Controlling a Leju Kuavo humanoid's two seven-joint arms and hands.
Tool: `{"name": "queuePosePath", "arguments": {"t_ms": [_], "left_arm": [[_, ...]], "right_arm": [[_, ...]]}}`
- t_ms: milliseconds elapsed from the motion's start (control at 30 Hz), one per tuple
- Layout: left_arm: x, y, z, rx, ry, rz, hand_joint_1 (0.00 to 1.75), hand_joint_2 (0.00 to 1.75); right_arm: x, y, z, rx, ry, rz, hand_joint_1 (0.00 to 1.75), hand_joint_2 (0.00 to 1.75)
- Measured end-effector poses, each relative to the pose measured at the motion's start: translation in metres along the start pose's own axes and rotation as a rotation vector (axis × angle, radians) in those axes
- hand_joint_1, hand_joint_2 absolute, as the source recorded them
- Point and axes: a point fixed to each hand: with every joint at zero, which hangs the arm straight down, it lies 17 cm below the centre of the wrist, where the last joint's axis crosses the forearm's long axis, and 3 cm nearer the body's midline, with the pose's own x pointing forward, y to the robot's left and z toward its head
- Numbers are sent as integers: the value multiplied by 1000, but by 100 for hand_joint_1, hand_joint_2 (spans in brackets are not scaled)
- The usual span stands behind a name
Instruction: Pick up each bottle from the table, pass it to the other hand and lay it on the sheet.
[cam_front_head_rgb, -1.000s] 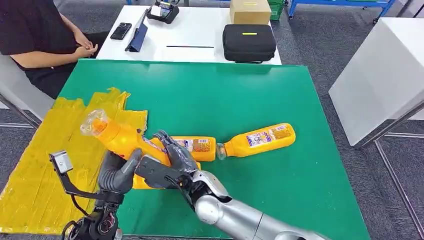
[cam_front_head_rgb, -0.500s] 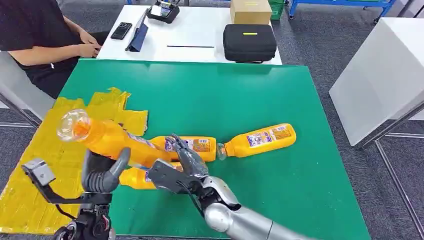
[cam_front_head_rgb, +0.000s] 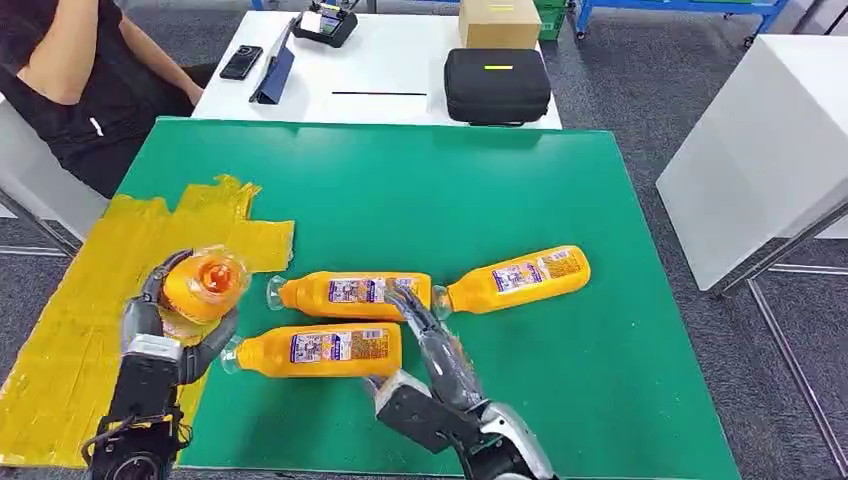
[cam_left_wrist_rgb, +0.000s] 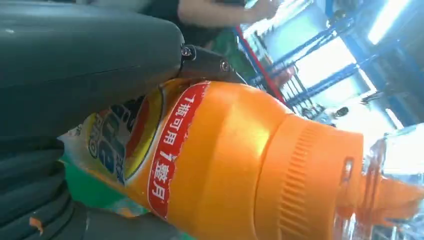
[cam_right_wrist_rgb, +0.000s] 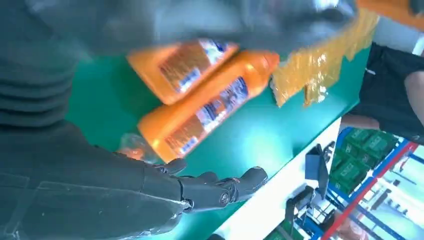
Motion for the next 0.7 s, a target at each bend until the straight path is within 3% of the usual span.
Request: {"name": "queuePosePath", "arguments": {"t_ms": [267, 700], "left_arm": [[-30, -14, -12, -66, -8, -379, 175, 175], [-74, -41, -26, -204, 57, -643, 175, 175]], "right_arm": [[-3, 5, 16, 48, -8, 10, 0, 0], [-4, 16, 22, 164, -29, 51, 0, 0]]}}
